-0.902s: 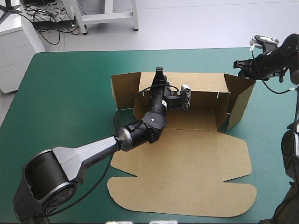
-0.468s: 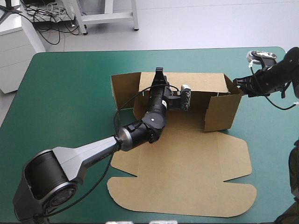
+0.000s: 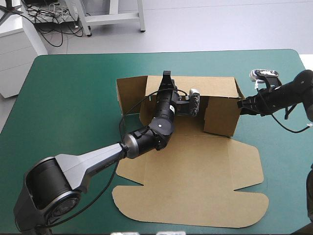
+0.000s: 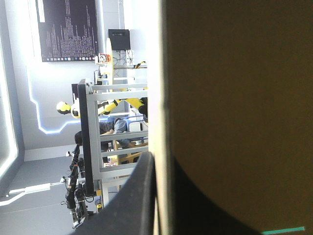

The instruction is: Fold the box

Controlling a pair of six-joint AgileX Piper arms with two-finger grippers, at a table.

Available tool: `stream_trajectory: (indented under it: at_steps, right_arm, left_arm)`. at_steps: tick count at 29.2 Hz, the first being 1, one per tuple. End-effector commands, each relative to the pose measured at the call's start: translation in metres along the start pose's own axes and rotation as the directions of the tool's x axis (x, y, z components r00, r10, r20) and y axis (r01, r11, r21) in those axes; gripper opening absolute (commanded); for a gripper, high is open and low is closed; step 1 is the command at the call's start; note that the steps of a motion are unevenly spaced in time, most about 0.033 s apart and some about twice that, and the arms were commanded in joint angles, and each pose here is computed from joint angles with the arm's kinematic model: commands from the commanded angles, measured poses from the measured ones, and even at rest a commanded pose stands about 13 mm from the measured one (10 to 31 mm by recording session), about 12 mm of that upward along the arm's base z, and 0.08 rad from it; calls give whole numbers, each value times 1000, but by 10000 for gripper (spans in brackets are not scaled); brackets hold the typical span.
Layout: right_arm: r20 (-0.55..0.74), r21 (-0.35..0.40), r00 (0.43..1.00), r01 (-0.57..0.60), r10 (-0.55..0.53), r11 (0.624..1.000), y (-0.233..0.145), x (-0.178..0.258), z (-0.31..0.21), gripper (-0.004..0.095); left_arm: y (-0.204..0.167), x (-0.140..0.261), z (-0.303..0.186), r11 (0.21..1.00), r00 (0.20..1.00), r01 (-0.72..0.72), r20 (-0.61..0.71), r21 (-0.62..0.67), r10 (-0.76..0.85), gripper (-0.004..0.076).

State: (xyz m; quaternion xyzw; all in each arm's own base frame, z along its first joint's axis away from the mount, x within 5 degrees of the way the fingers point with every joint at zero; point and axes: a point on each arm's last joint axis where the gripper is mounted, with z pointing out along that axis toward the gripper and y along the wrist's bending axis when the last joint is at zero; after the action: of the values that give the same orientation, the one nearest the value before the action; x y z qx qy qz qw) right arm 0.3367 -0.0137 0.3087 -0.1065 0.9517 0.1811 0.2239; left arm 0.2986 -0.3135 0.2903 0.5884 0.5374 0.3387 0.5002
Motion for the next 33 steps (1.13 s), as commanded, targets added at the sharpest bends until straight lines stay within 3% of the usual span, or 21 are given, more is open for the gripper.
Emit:
stream_trajectory:
  at_steps: [1,7,33]
  right_arm:
    - [104,-6,993,49,-48,999,12,-5,-22,389]
    - [96,21,991,89,-91,996,15,-2,-29,389]
    - [30,-66,946,324,-323,944,22,6,-28,389]
  left_arm:
    - [23,-3,-14,998,999,35,29,-60,-34,-10]
    - [23,-3,-14,998,999,35,28,-60,-34,-10]
    - [24,-2,-14,997,999,35,21,-63,-34,-10]
